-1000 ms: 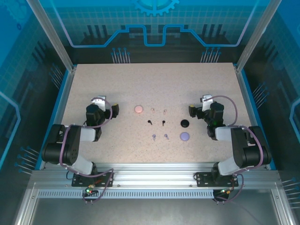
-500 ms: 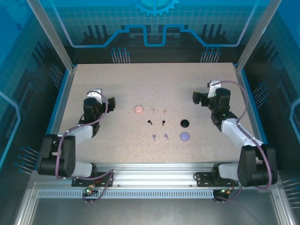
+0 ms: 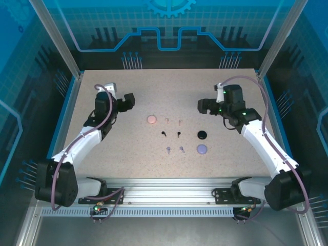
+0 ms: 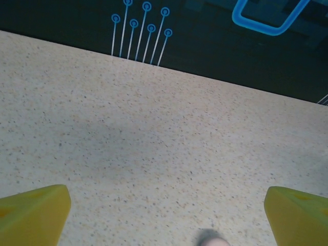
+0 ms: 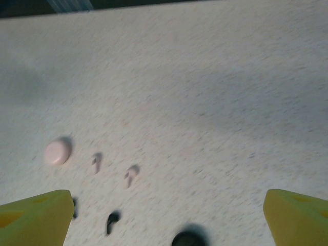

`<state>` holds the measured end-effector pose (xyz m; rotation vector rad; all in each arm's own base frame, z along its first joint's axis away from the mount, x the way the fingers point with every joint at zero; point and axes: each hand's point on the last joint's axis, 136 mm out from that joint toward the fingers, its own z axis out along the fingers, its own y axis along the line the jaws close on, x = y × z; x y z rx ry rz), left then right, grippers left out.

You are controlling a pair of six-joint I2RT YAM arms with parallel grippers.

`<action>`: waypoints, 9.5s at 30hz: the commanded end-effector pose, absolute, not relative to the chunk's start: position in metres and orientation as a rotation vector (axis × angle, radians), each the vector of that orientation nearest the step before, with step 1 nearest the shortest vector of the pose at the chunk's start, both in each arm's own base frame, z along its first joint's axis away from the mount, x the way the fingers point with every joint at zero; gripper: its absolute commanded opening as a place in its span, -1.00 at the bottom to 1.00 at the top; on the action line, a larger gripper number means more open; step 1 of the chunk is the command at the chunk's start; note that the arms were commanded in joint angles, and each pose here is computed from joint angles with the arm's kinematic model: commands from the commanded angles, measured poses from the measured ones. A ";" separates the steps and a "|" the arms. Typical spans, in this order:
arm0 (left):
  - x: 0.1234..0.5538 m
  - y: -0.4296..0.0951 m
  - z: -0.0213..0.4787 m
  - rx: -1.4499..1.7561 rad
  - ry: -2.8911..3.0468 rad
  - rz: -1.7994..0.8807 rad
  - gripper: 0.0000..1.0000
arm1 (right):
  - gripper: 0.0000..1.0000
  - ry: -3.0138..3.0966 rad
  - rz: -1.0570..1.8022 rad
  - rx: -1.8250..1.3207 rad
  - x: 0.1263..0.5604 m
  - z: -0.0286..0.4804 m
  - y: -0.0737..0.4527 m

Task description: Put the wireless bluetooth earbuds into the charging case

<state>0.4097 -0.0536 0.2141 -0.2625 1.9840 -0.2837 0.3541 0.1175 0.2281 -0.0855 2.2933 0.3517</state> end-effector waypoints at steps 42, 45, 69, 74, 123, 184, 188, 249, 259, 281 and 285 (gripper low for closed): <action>0.350 -0.119 0.229 -0.209 2.165 -0.617 0.97 | 0.80 2.917 0.242 -0.153 0.240 0.036 0.154; 0.351 -0.122 0.231 -0.207 2.156 -0.625 0.97 | 0.80 2.936 0.251 -0.179 0.239 0.031 0.157; 0.360 -0.135 0.229 -0.186 2.164 -0.655 0.97 | 0.77 2.959 0.241 -0.191 0.201 0.037 0.161; 0.361 -0.137 0.230 -0.176 2.165 -0.656 0.97 | 0.78 2.910 0.179 -0.138 0.200 0.055 0.149; 0.356 -0.144 0.242 -0.125 2.132 -0.692 0.97 | 0.35 3.068 -0.104 -0.403 0.216 0.013 0.154; 0.332 -0.197 0.225 -0.084 1.647 -1.439 0.74 | -0.15 2.363 0.933 0.942 0.362 0.210 0.329; 0.338 -0.200 0.217 -0.095 1.637 -1.476 0.54 | -0.15 2.361 0.939 0.955 0.362 0.209 0.330; 0.358 -0.228 0.214 -0.025 1.621 -1.447 -0.87 | 0.24 2.359 1.008 0.873 0.358 0.219 0.351; 0.345 -0.235 0.228 0.046 1.703 -1.461 -1.00 | 0.66 2.236 0.888 0.440 0.360 0.272 0.292; 0.317 -0.252 0.281 0.392 1.821 -1.397 -1.00 | 0.45 2.005 1.016 -0.596 0.321 0.300 0.287; 0.315 -0.252 0.284 0.400 1.816 -1.407 -1.00 | 0.40 2.021 1.024 -0.600 0.325 0.293 0.293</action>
